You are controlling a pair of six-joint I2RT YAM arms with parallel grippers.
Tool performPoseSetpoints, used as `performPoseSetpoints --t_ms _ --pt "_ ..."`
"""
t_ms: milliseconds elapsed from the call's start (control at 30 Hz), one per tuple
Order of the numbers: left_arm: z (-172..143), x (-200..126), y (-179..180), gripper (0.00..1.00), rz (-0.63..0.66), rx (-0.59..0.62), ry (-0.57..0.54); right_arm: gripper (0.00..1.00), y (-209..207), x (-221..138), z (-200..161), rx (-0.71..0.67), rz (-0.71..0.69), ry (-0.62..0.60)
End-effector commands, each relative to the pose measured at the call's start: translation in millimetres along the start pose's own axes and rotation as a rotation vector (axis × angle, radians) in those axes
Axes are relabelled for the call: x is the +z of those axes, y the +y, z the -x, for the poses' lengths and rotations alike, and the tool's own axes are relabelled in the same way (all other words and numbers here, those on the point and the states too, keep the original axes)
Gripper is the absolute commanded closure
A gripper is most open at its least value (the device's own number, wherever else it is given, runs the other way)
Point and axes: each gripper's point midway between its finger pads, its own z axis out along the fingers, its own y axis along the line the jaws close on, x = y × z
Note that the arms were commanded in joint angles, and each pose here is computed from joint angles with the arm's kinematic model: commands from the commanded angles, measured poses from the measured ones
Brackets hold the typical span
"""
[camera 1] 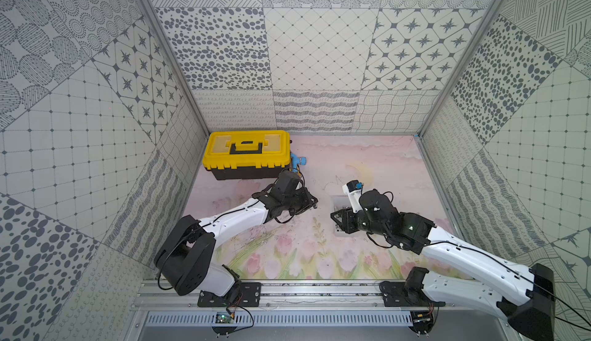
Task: Put the socket on the desktop into the storage box
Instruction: Pick up the socket head at the center of the board, then place the socket head in the storage box.
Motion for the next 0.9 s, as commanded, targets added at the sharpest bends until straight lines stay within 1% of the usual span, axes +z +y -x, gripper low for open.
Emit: performPoseSetpoints --t_ms 0,167,300,633,867 --pt "-17.3 -23.1 -79.0 1.00 -0.372 -0.110 0.109 0.63 26.5 1.7 20.1 0.019 0.095 -0.045" --pt "-25.6 -36.6 -98.4 1.00 -0.430 -0.074 0.119 0.62 17.2 5.8 31.8 0.045 0.035 -0.078" --pt "-32.5 -41.6 -108.8 1.00 -0.455 -0.062 0.136 0.63 9.6 8.8 35.6 0.082 0.016 -0.082" --pt "-39.2 -44.2 -110.7 1.00 -0.450 -0.054 0.150 0.63 18.4 -12.0 53.3 0.083 0.075 -0.195" --pt "-44.6 -46.9 -114.4 1.00 -0.443 -0.016 0.171 0.69 10.3 -16.9 61.3 0.099 0.033 -0.237"
